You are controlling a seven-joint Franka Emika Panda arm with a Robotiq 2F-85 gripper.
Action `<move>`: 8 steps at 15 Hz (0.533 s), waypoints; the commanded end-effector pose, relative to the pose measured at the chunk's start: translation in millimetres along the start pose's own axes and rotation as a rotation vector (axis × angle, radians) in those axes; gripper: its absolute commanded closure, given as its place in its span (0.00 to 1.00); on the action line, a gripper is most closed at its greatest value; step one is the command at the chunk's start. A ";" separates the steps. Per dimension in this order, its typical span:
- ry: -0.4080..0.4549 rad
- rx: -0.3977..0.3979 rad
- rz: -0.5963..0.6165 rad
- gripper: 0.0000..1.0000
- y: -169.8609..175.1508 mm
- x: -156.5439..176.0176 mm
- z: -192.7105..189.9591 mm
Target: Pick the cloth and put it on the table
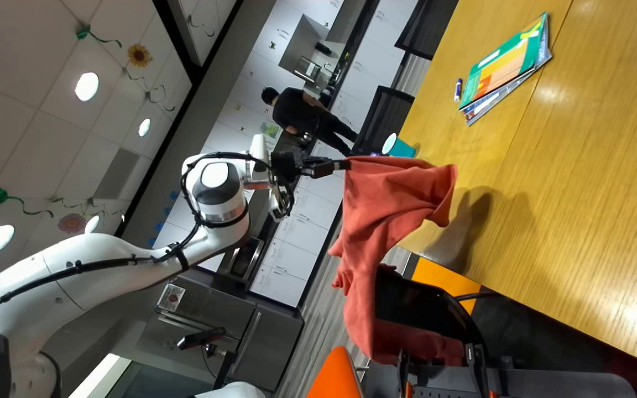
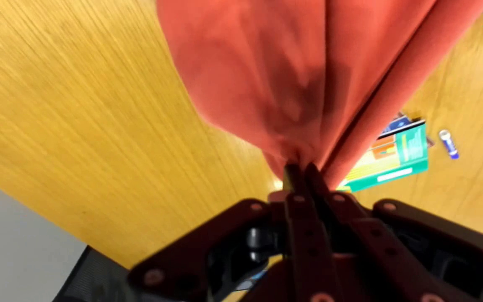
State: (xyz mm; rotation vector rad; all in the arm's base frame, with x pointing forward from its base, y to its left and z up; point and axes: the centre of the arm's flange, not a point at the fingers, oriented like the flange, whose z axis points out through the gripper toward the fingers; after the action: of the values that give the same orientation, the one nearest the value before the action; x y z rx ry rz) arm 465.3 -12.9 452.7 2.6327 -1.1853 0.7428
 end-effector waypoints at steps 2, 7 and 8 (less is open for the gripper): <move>0.067 -0.052 0.238 0.99 16.6 64.2 11.8; 0.115 -0.127 0.490 0.99 32.5 98.1 28.9; 0.072 -0.091 0.408 0.96 41.5 79.0 29.0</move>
State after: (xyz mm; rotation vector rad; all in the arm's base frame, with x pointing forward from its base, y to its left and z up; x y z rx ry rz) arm 490.0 -102.9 464.8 2.2914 -1.7170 0.8150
